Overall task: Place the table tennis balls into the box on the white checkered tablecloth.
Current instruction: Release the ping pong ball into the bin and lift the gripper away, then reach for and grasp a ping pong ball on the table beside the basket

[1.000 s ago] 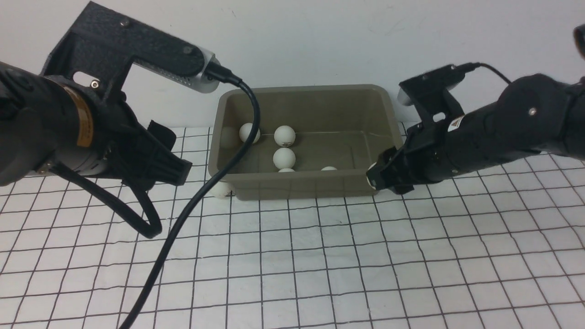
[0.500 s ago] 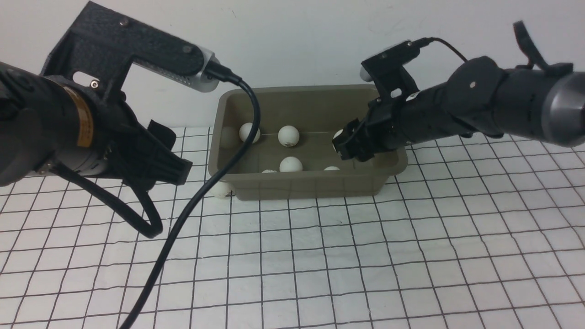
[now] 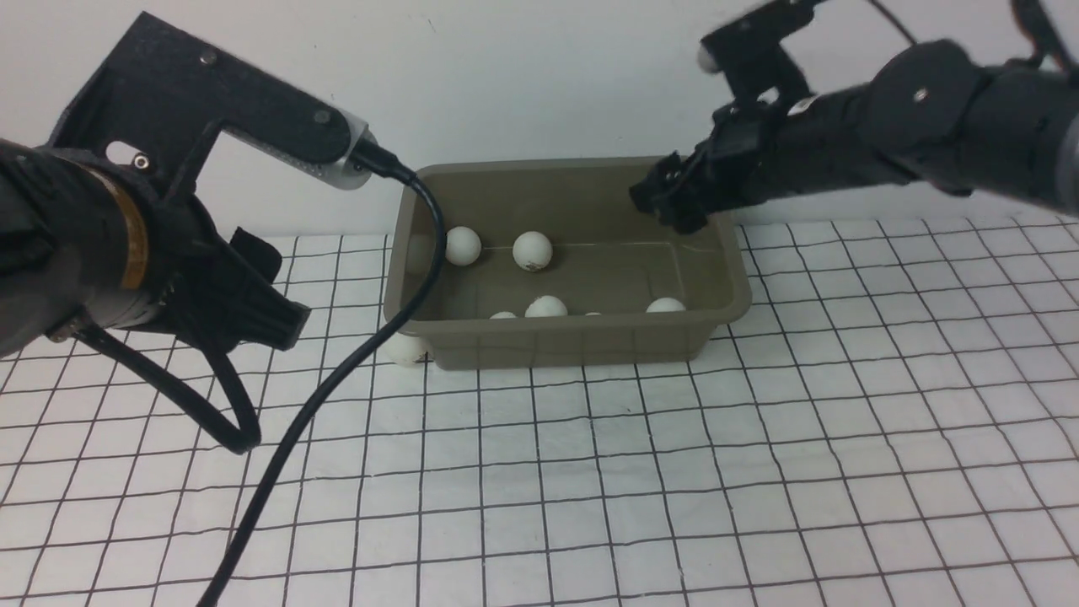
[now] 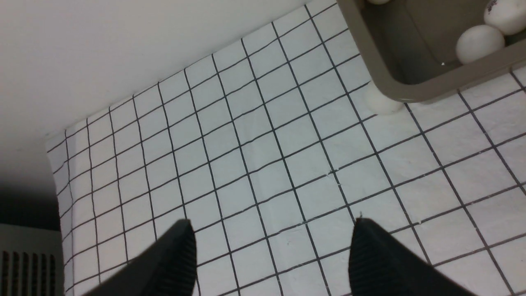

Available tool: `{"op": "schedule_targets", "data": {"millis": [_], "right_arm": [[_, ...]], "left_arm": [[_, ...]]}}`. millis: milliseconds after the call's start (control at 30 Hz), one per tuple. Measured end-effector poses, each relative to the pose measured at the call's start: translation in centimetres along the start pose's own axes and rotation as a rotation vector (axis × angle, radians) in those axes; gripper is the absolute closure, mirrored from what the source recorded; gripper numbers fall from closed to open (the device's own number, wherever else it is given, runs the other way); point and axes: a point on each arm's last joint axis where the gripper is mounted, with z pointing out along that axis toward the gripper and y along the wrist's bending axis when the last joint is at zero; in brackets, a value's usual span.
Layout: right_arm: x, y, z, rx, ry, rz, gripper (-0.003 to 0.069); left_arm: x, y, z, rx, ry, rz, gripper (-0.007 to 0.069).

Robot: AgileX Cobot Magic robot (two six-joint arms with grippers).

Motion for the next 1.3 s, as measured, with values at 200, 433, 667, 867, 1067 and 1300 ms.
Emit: {"op": "schedule_targets", "data": {"millis": [200,433,667,867,1067,1300], "right_arm": [[-2.9,-1.5,-7.4,0.051,-0.054,-0.066,0.0110],[-4.4,-0.6,-12.6,0.038,-0.075,-0.071,0.0111],[-4.4,-0.3,-13.3,0.021,-0.058,-0.067,0.0111],[-4.4,-0.2,-13.5,0.013,-0.052,-0.057,0.0111],[-4.4,-0.2,-13.5,0.012,-0.052,-0.055,0.0111],[-4.4,-0.1,-13.5,0.009,-0.054,-0.047,0.0111]], "left_arm": [[1.1,0.4,3.0,0.049,-0.076,-0.044,0.0179],[2.3,2.0,8.7,0.079,-0.066,-0.082,0.0179],[2.9,2.7,11.7,0.093,-0.032,-0.105,0.0181],[2.9,2.2,12.7,0.131,-0.035,-0.164,0.0219],[2.0,-0.4,12.1,0.229,-0.080,-0.202,0.0242],[0.4,-5.6,10.0,0.390,-0.212,-0.092,0.0242]]}}
